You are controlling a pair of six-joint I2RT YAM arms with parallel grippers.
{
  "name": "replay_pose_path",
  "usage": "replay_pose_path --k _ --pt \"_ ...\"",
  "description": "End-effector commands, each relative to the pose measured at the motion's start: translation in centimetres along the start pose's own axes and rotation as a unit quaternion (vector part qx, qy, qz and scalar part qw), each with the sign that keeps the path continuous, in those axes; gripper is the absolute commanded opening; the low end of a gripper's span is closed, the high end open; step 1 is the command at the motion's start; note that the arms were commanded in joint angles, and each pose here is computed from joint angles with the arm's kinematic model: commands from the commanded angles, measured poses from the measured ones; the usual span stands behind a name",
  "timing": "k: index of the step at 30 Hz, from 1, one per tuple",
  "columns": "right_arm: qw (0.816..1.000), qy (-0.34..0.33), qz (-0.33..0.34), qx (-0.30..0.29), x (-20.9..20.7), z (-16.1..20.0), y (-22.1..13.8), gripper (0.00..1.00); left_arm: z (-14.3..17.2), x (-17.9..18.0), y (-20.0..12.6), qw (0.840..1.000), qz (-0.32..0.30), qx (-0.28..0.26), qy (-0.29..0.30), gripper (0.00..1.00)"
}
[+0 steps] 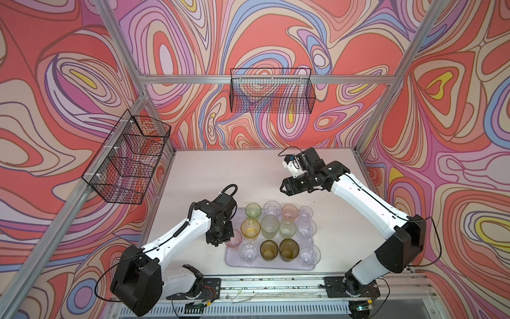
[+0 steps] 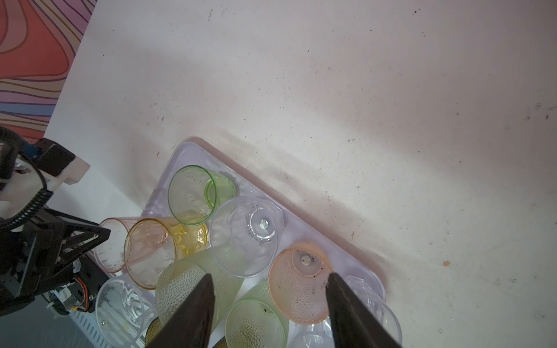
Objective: Place the glasses into the tray
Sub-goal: Place the glass on the tray, then reset both arms
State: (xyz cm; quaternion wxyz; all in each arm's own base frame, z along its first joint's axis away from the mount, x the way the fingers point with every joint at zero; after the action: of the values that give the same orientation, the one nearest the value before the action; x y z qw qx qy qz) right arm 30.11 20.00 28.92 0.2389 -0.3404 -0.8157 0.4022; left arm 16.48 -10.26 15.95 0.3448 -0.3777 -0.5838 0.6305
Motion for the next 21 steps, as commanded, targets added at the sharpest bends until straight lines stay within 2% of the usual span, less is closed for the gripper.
replay_pose_path --k 1,7,10,13,18,21 --pt "0.999 0.003 0.028 -0.023 -0.4 -0.2 -1.5 0.63 0.1 0.2 -1.7 1.0 0.0 -0.019 0.0 0.32" --pt "0.996 0.008 0.074 -0.041 -1.0 -0.2 -2.3 0.67 -0.3 0.0 -4.4 0.999 -0.003 -0.044 0.018 0.45" --pt "0.992 0.011 0.115 -0.052 -1.7 -0.2 -3.0 0.69 -0.9 -0.2 -6.3 0.997 -0.009 -0.074 0.03 0.56" --pt "0.983 0.026 0.168 -0.064 -2.7 0.0 -3.8 0.75 -1.8 -0.6 -8.4 0.992 -0.009 -0.113 0.056 0.73" --pt "0.971 0.039 0.22 -0.089 -4.4 0.3 -4.8 0.77 -4.4 -1.2 -11.6 0.984 -0.012 -0.154 0.091 0.78" --pt "0.962 0.045 0.252 -0.1 -5.6 0.5 -5.1 0.78 -6.0 -1.4 -12.7 0.979 0.008 -0.176 0.101 0.81"
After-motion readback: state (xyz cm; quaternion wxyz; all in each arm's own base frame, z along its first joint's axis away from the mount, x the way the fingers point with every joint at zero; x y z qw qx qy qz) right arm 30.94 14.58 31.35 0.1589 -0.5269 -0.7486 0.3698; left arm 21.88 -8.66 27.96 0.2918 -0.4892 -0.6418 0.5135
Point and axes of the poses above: each gripper's point midway between its finger pads, its own y axis out along the fingers, its own x axis along the line the jaws close on, z = x × y, the point moved 8 cm from there along -y, back along the fingers, and after that the axes turned 13 degrees about -y, right-handed, at the moved point
